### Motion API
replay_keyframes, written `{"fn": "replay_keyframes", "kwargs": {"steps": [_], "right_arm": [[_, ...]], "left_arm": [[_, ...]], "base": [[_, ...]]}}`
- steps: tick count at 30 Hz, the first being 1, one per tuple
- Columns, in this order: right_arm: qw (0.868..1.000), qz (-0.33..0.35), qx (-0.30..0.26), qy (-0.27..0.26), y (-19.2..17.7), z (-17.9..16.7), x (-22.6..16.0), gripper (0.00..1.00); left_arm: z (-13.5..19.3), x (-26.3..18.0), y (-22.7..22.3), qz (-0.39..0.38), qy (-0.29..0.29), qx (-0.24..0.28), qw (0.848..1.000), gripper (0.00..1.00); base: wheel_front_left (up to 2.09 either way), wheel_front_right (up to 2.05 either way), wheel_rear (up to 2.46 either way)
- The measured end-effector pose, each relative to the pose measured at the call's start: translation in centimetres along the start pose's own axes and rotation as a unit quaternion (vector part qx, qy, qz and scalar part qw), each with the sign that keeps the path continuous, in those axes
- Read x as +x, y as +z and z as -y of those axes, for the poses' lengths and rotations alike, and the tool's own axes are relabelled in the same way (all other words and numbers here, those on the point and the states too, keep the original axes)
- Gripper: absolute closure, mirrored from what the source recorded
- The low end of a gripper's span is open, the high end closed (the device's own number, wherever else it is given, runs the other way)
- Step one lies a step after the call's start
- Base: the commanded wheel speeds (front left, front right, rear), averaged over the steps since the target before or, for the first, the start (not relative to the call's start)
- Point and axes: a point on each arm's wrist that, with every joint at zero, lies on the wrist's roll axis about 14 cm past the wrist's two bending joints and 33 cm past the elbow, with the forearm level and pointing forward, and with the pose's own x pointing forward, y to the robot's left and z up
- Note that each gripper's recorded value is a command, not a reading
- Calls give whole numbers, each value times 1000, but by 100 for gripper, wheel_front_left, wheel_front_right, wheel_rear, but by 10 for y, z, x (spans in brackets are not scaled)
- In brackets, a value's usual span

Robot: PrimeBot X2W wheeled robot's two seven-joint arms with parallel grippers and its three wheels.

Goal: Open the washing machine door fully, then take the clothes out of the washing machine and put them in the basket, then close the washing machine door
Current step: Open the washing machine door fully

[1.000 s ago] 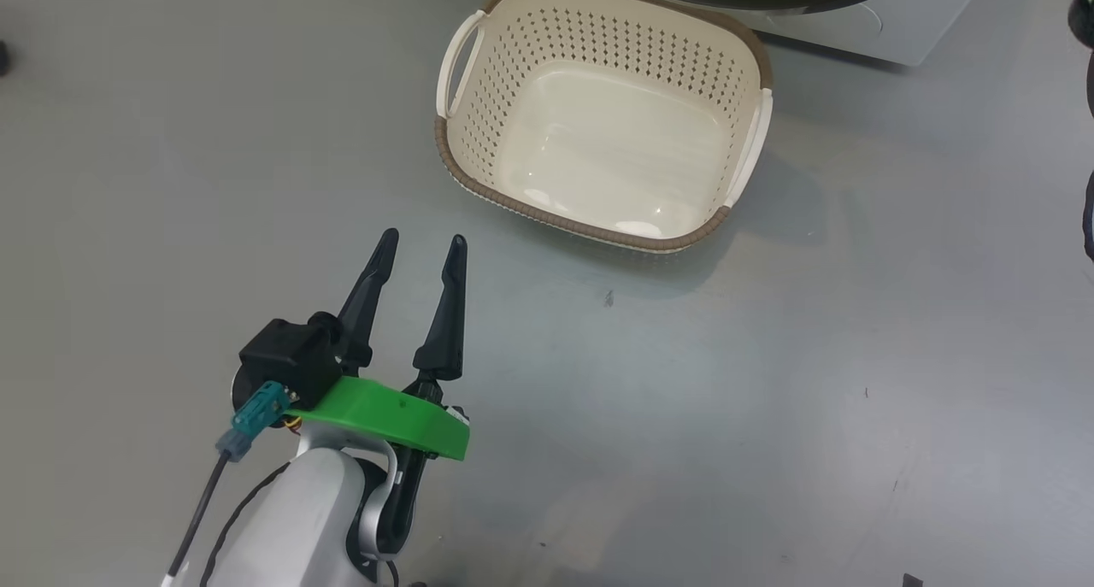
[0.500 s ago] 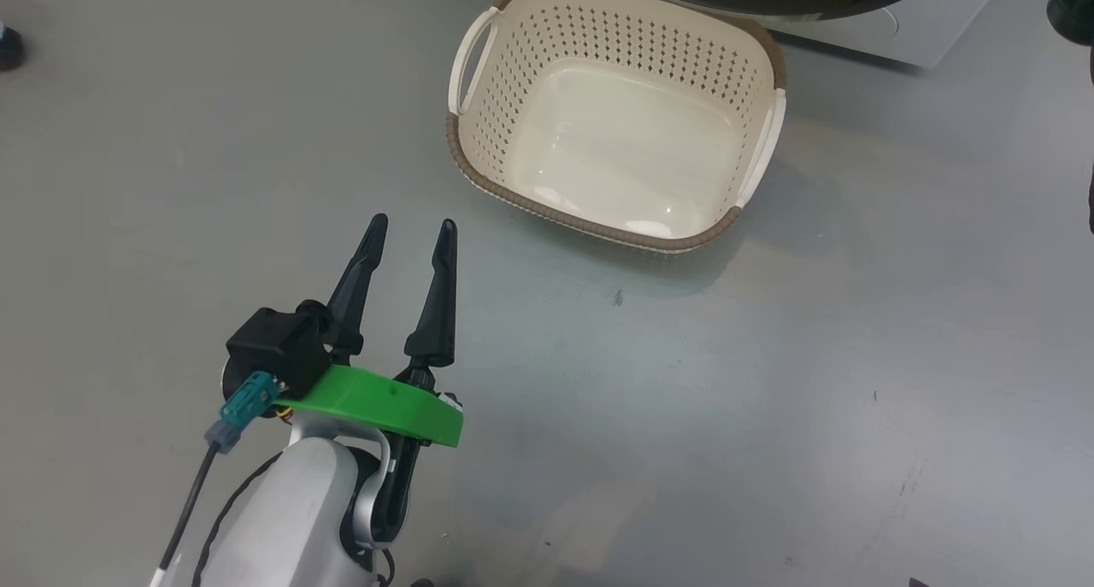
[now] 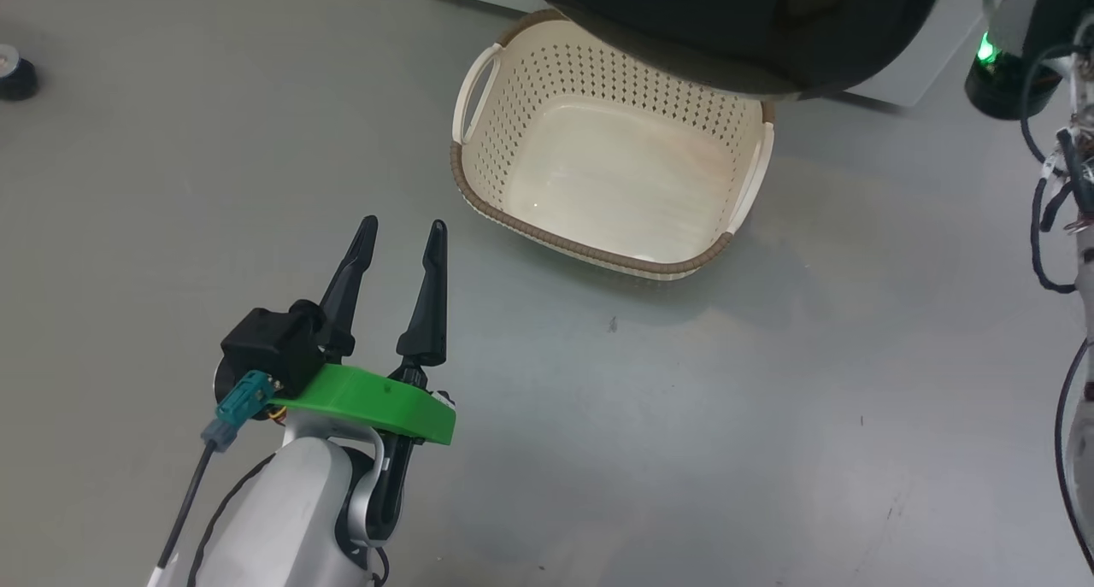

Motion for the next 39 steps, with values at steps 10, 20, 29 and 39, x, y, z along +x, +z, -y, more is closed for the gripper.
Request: {"fn": "replay_keyframes", "kwargs": {"steps": [10, 20, 29, 39], "right_arm": [[998, -41, 36, -12, -40, 6, -8, 100], [995, -69, 71, -15, -81, 12, -22, 100], [992, -87, 87, -14, -105, 12, -34, 100], [989, -114, 87, -21, -126, 16, -40, 100]], "left_arm": [[8, -6, 13, 17, -12, 4, 1000, 0], [22, -23, 17, 22, -30, 8, 999, 0], [35, -34, 19, 26, -51, 15, 998, 0], [40, -42, 20, 28, -58, 16, 998, 0]], "base": [[0, 0, 0], [0, 0, 0], [0, 0, 0], [0, 0, 0]]}}
